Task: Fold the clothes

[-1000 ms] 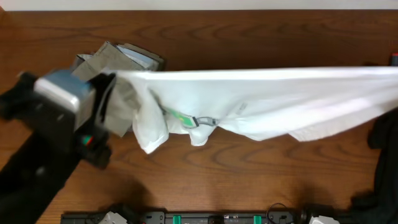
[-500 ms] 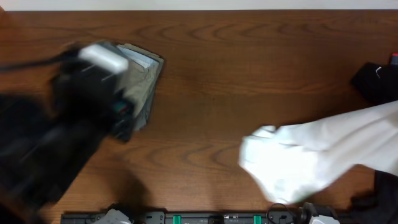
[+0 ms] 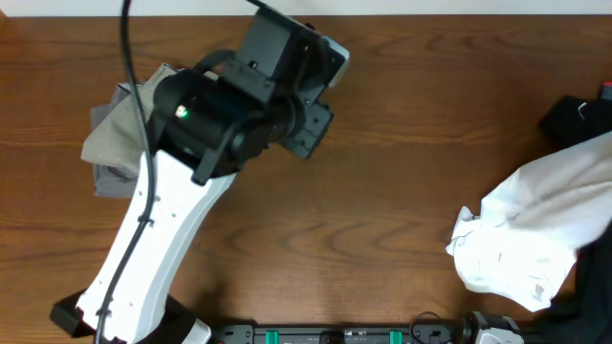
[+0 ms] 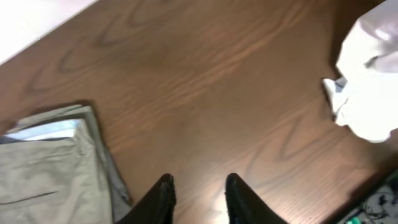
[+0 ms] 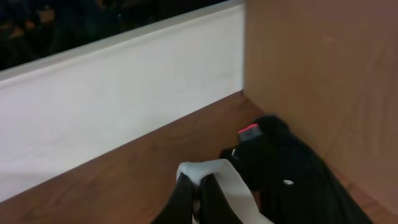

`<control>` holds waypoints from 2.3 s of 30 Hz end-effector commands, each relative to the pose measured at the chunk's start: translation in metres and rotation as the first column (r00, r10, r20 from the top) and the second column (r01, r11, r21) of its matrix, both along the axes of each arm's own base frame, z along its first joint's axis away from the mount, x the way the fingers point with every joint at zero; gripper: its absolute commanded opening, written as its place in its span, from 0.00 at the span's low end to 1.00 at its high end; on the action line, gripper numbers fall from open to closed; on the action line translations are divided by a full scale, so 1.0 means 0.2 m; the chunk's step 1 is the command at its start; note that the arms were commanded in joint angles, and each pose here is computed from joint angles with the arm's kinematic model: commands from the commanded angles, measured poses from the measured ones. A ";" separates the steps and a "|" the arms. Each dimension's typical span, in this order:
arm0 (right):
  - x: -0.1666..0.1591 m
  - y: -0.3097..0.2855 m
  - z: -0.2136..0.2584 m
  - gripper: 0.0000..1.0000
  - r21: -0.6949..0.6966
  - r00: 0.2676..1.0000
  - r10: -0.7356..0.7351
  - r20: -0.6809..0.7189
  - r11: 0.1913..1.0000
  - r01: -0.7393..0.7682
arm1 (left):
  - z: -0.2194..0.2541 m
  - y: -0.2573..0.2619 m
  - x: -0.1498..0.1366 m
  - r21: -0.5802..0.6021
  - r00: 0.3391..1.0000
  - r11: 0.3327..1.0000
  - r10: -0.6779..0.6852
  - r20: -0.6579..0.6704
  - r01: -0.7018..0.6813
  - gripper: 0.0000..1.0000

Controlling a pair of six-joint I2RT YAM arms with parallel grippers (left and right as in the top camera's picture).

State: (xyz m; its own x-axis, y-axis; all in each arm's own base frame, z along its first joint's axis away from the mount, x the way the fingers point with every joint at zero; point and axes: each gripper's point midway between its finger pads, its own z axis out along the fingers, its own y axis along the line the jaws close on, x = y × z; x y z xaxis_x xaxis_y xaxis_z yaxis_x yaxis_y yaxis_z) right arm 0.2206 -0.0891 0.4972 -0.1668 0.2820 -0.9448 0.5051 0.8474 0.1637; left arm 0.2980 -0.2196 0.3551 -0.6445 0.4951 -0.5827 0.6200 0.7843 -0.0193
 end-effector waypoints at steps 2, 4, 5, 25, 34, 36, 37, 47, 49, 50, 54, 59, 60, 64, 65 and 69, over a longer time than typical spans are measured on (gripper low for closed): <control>-0.02 -0.05 0.04 0.01 -0.035 0.998 -0.061 0.022 0.997 0.061 | 0.05 -0.11 -0.11 -0.130 0.993 0.987 -0.104 -0.056 0.096 0.37; -0.03 -0.08 0.08 0.01 -0.047 0.994 -0.098 0.048 0.994 0.100 | 0.05 -0.15 -0.15 -0.173 0.985 0.976 -0.149 -0.090 0.132 0.37; -0.03 -0.09 0.10 0.01 -0.050 0.992 -0.109 0.065 0.992 0.113 | 0.05 -0.16 -0.16 -0.186 0.982 0.972 -0.162 -0.102 0.141 0.38; 0.06 -0.08 0.44 0.01 -0.199 0.957 -0.033 0.288 0.976 0.094 | -0.08 -0.36 -0.31 -0.309 0.912 0.915 -0.337 -0.234 0.259 0.44; 0.12 -0.15 0.48 0.01 -0.158 0.935 -0.110 0.338 0.972 0.172 | -0.28 -0.68 -0.52 -0.386 0.810 0.821 -0.531 -0.248 0.420 0.45; 0.14 -0.15 0.47 0.01 -0.158 0.937 -0.113 0.330 0.972 0.173 | -0.32 -0.74 -0.57 -0.392 0.791 0.800 -0.565 -0.236 0.455 0.47; 0.15 -0.15 0.46 0.01 -0.159 0.939 -0.113 0.324 0.972 0.171 | -0.34 -0.78 -0.60 -0.395 0.778 0.785 -0.586 -0.226 0.476 0.47; 0.12 -0.15 0.47 0.01 -0.152 0.937 -0.111 0.331 0.974 0.169 | -0.75 -1.05 -0.65 -0.211 0.806 0.789 -0.591 -0.009 0.577 0.55; 0.11 -0.14 0.47 0.01 -0.150 0.938 -0.103 0.331 0.976 0.160 | -0.79 -1.12 -0.65 -0.216 0.803 0.779 -0.594 0.048 0.589 0.55; 0.10 -0.13 0.46 0.01 -0.146 0.938 -0.099 0.331 0.977 0.155 | -0.80 -1.14 -0.65 -0.217 0.804 0.777 -0.591 0.070 0.590 0.55; 0.07 -0.07 0.46 0.01 -0.144 0.943 -0.041 0.330 0.985 0.094 | -0.86 -1.23 -0.65 -0.236 0.799 0.767 -0.594 0.091 0.597 0.55; 0.01 -0.04 0.46 0.01 -0.107 0.936 -0.024 0.351 0.992 0.065 | -0.89 -1.31 -0.71 -0.242 0.778 0.743 -0.621 0.102 0.624 0.55; 0.00 -0.03 0.46 0.01 -0.089 0.931 -0.025 0.363 0.994 0.061 | -0.90 -1.33 -0.73 -0.245 0.771 0.735 -0.628 0.109 0.633 0.56; -0.03 0.04 0.49 0.01 -0.062 0.914 0.052 0.402 0.998 -0.029 | -0.92 -1.40 -0.81 -0.254 0.744 0.703 -0.656 0.128 0.664 0.60; -0.03 0.06 0.50 0.01 -0.054 0.908 0.068 0.413 0.997 -0.050 | -0.93 -1.41 -0.82 -0.255 0.740 0.699 -0.660 0.129 0.668 0.60; -0.07 0.16 0.52 0.01 -0.015 0.878 0.150 0.455 0.987 -0.161 | -0.97 -1.46 -0.85 -0.260 0.729 0.686 -0.670 0.139 0.680 0.62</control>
